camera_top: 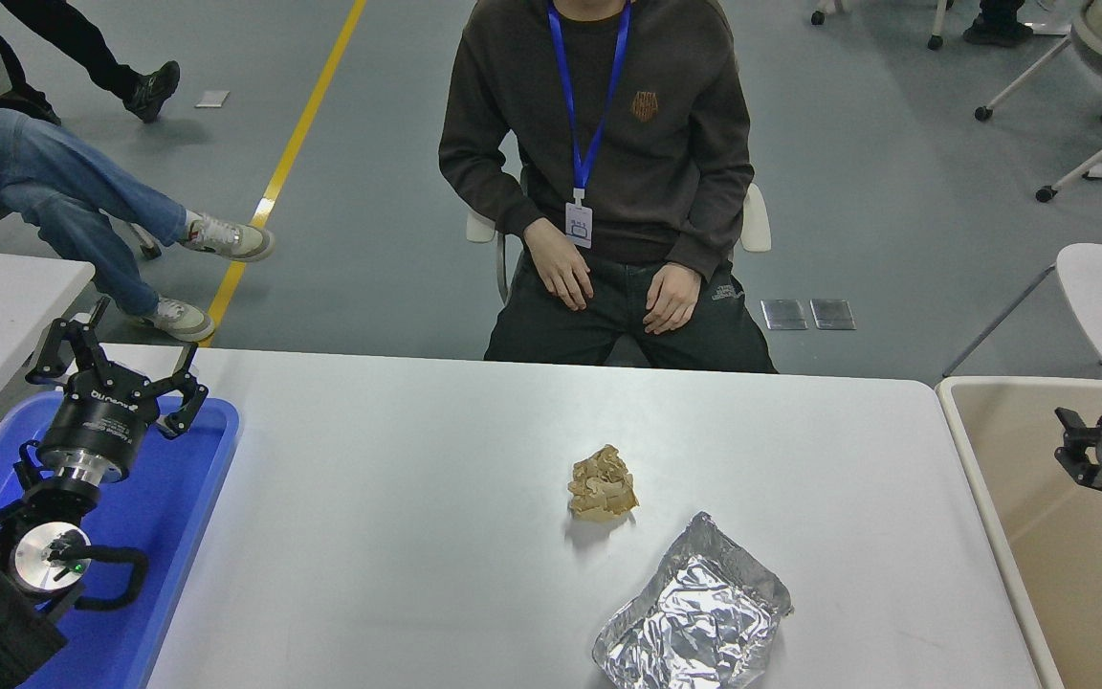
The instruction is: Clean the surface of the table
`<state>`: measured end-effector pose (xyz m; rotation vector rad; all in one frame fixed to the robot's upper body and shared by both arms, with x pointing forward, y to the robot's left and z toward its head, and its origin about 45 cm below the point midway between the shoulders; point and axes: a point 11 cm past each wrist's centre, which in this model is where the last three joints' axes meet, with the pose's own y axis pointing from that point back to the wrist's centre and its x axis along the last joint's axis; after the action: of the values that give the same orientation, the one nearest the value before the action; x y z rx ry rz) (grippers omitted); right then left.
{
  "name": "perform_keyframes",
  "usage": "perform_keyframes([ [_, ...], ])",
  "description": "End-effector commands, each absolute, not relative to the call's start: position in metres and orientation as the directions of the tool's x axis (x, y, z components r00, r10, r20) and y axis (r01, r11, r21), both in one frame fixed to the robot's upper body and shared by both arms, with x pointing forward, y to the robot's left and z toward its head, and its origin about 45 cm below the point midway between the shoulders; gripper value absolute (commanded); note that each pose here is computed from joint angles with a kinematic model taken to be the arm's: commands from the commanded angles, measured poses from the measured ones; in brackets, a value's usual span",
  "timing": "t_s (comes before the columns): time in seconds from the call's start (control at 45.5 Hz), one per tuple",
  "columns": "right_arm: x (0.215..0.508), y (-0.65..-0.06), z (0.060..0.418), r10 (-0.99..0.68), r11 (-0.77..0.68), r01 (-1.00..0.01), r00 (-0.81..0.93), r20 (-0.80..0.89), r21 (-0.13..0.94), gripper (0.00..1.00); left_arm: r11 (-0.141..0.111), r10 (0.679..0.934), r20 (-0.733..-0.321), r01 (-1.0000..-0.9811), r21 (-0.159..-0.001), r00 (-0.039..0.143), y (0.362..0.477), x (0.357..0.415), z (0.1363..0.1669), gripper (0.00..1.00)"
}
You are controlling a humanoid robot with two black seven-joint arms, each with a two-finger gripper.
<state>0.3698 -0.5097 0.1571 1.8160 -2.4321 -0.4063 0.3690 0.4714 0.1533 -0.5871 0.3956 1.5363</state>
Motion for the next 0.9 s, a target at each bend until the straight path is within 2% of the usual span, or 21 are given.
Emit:
perform_keyframes([
  [0.0,0.381,-0.472,0.169,-0.957,0.164,-0.965,-0.206,-0.205,0.207,1.00,-0.059,0.811,-0.585,-0.9926,-0.107,0.015,0.471,0.3690,0.1533,1.00],
  [0.176,0.389,-0.423,0.163,-0.947,0.020,-0.985,-0.073,-0.313,0.170,1.00,-0.059,0.811,-0.585,-0.9926,-0.107,0.015,0.471,0.3690,0.1533,1.00],
  [0.308,0.391,-0.394,0.151,-0.930,-0.035,-0.984,-0.031,-0.367,0.172,1.00,-0.059,0.811,-0.585,-0.9926,-0.107,0.015,0.471,0.3690,0.1533,1.00],
  [0.681,0.384,-0.375,0.125,-0.958,-0.109,-0.955,0.027,-0.286,0.275,1.00,-0.059,0.811,-0.585,-0.9926,-0.107,0.015,0.471,0.3690,0.1533,1.00],
  [0.879,0.394,-0.375,0.131,-0.962,-0.096,-0.960,0.022,-0.271,0.263,1.00,-0.059,0.811,-0.585,-0.9926,-0.107,0.015,0.471,0.3690,0.1533,1.00],
])
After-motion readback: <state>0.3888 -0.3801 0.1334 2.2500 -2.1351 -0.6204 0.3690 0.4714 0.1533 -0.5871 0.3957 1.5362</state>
